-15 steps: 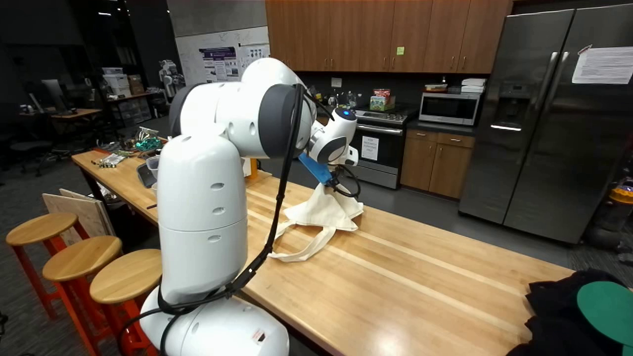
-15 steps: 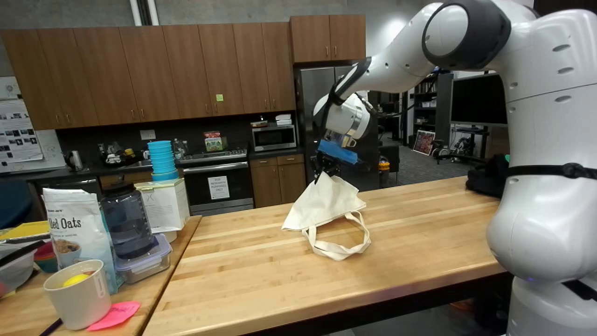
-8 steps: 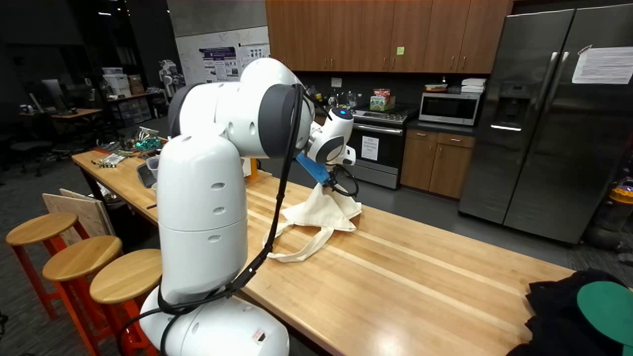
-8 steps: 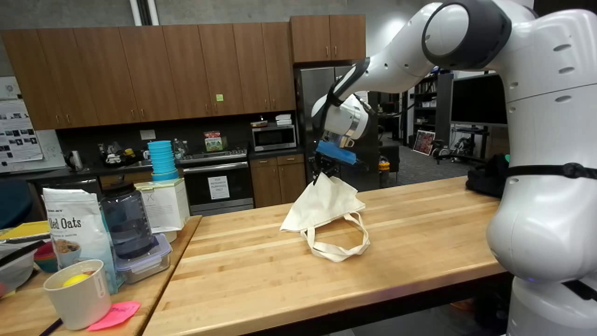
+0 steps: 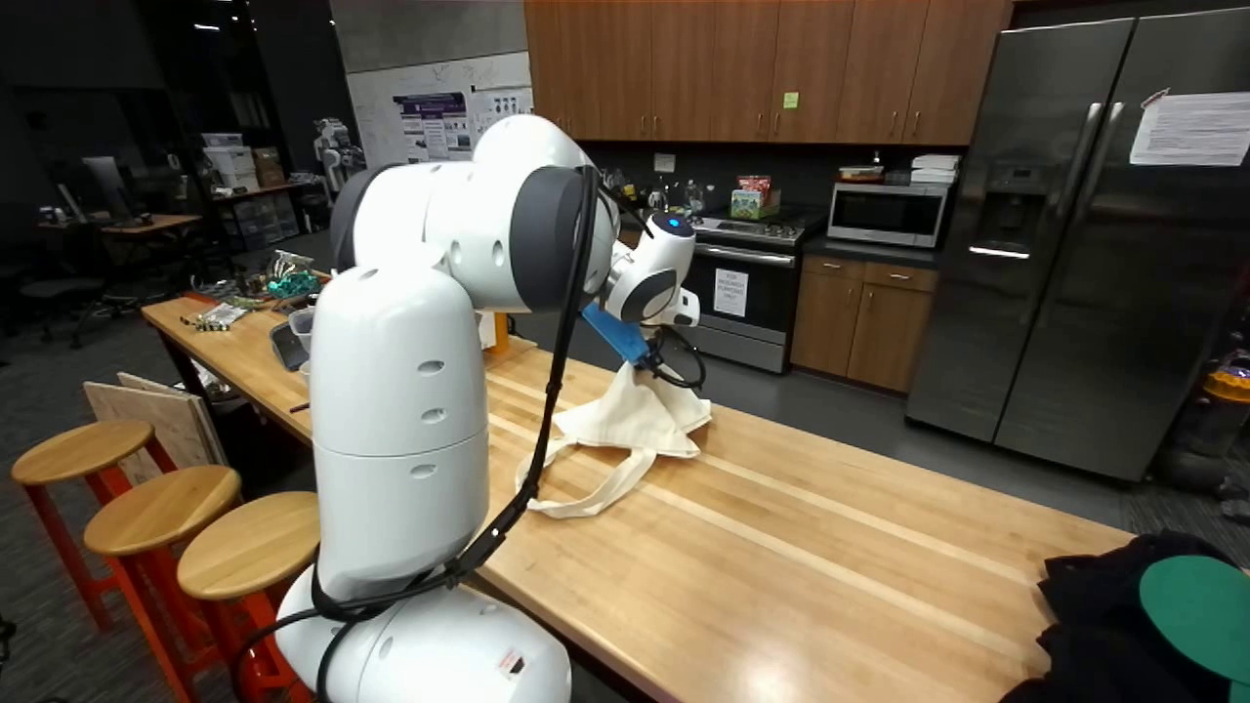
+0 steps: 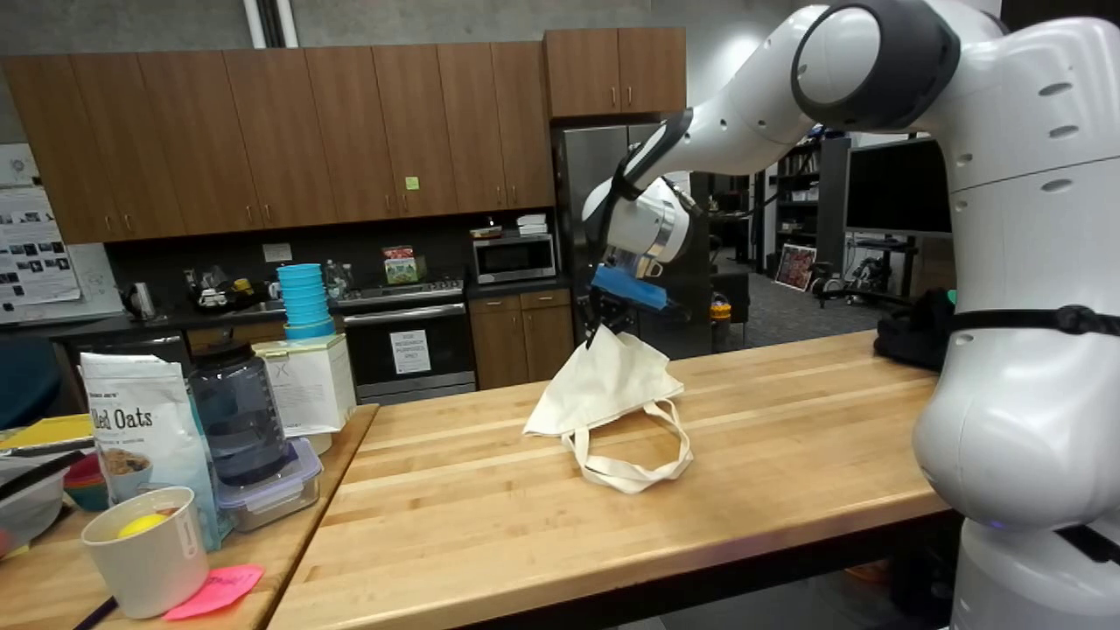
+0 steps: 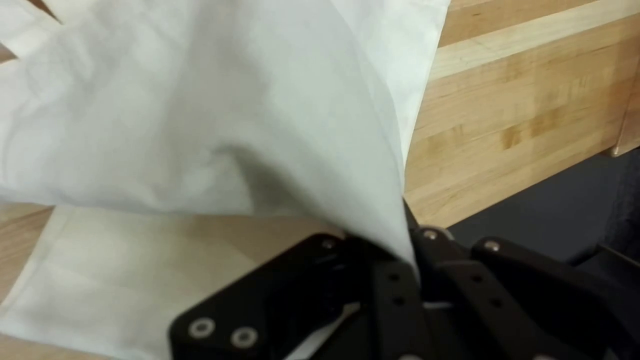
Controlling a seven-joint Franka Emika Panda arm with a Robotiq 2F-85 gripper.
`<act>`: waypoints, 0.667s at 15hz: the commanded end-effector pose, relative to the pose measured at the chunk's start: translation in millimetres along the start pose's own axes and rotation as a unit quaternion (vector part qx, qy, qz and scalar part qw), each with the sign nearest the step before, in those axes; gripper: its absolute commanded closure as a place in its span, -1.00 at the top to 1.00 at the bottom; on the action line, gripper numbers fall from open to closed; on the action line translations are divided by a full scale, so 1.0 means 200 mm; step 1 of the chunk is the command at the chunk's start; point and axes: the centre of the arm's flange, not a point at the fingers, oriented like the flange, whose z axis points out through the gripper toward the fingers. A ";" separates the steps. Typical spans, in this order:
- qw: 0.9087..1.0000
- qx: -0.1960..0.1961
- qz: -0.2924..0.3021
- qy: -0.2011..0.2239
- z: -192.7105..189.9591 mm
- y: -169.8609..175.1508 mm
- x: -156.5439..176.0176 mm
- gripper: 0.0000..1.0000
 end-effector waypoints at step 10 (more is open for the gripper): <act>1.000 -0.021 0.000 0.009 0.01 0.07 -0.06 -0.98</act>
